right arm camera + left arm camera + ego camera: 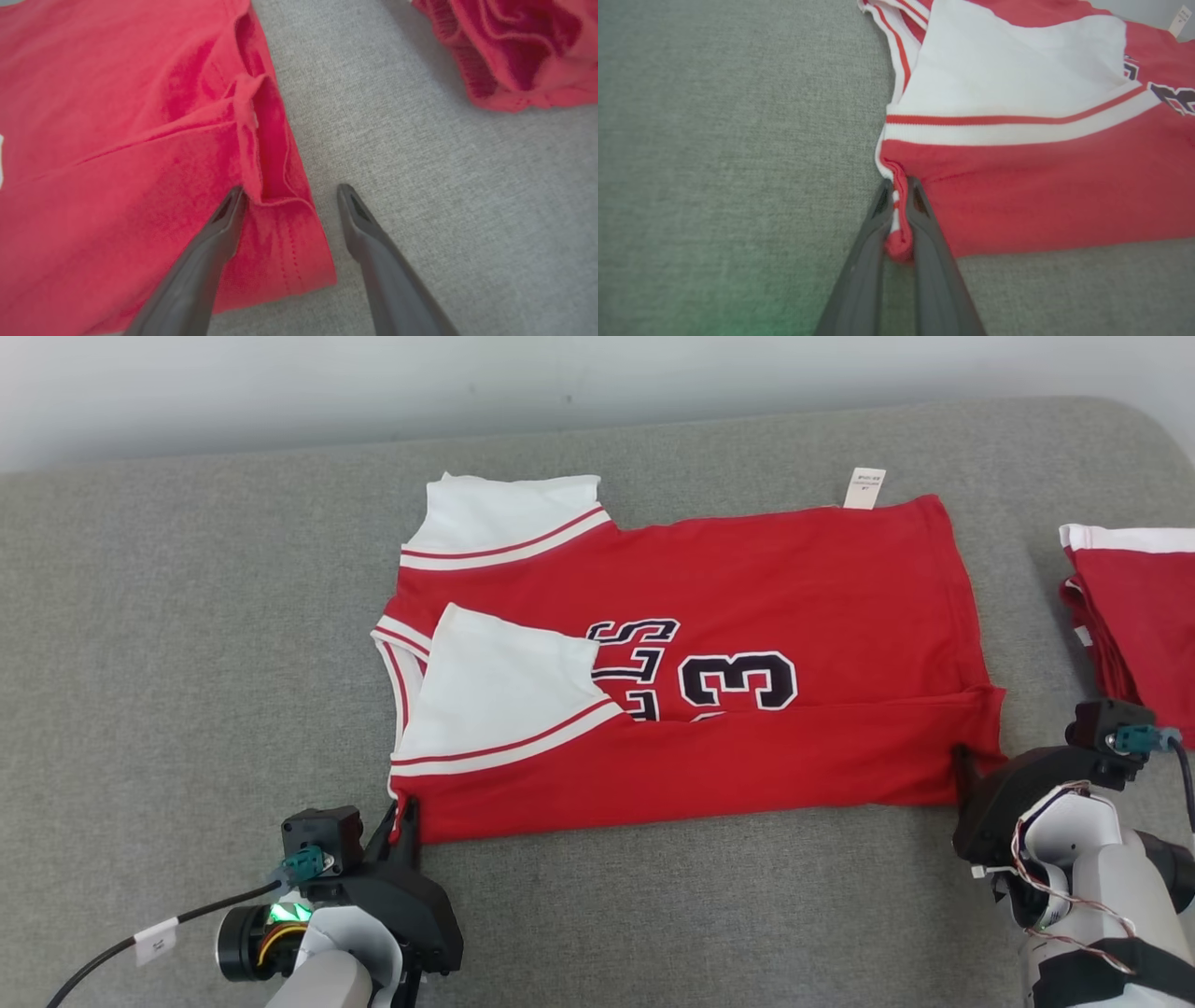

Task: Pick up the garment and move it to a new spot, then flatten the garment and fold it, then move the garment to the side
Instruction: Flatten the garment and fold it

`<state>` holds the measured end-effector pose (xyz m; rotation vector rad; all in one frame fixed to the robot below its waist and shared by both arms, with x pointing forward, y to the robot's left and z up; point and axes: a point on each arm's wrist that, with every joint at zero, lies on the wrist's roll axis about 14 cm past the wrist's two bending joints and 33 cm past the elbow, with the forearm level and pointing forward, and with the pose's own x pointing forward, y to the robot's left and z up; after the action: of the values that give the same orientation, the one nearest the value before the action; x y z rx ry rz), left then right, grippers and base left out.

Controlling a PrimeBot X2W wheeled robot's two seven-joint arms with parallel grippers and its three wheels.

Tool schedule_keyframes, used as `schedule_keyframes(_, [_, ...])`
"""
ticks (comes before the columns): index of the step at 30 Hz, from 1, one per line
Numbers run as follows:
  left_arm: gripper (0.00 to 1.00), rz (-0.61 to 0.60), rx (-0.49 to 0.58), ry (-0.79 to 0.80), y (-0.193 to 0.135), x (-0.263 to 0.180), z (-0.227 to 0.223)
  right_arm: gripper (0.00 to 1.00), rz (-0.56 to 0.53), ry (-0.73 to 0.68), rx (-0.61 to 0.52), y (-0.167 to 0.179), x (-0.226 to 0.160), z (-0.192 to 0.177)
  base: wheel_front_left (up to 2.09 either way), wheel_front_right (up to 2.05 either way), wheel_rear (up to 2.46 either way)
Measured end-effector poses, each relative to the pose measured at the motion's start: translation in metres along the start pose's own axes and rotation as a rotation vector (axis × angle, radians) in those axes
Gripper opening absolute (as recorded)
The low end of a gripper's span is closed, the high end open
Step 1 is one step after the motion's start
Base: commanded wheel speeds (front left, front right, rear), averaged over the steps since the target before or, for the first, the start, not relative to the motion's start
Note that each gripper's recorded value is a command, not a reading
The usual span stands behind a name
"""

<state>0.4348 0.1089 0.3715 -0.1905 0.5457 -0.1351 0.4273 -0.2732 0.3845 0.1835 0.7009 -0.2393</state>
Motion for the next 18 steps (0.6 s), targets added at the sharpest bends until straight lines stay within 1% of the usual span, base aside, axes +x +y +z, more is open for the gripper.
schedule_keyframes(1, [0.00,0.001,-0.001,0.000,0.001,0.000,0.000,0.51,0.005,0.007,-0.002,0.003,0.002,-0.001,0.00,0.00,0.00])
schedule_keyframes(2, [0.00,0.002,-0.003,0.000,0.001,0.000,0.000,0.15,0.010,0.012,-0.004,0.005,0.003,-0.001,0.00,0.00,0.00])
schedule_keyframes(3, [0.00,0.001,-0.004,-0.001,0.001,0.000,0.000,0.00,0.014,0.018,-0.009,0.007,0.004,-0.002,0.00,0.00,0.00])
schedule_keyframes(7, [0.00,-0.001,-0.005,-0.009,0.001,-0.003,0.002,0.00,0.021,0.020,-0.019,0.009,0.001,-0.001,0.00,0.00,0.00])
schedule_keyframes(18, [0.00,0.002,-0.023,-0.008,0.004,-0.029,-0.003,0.00,-0.003,-0.040,-0.011,-0.006,-0.024,0.000,0.00,0.00,0.00])
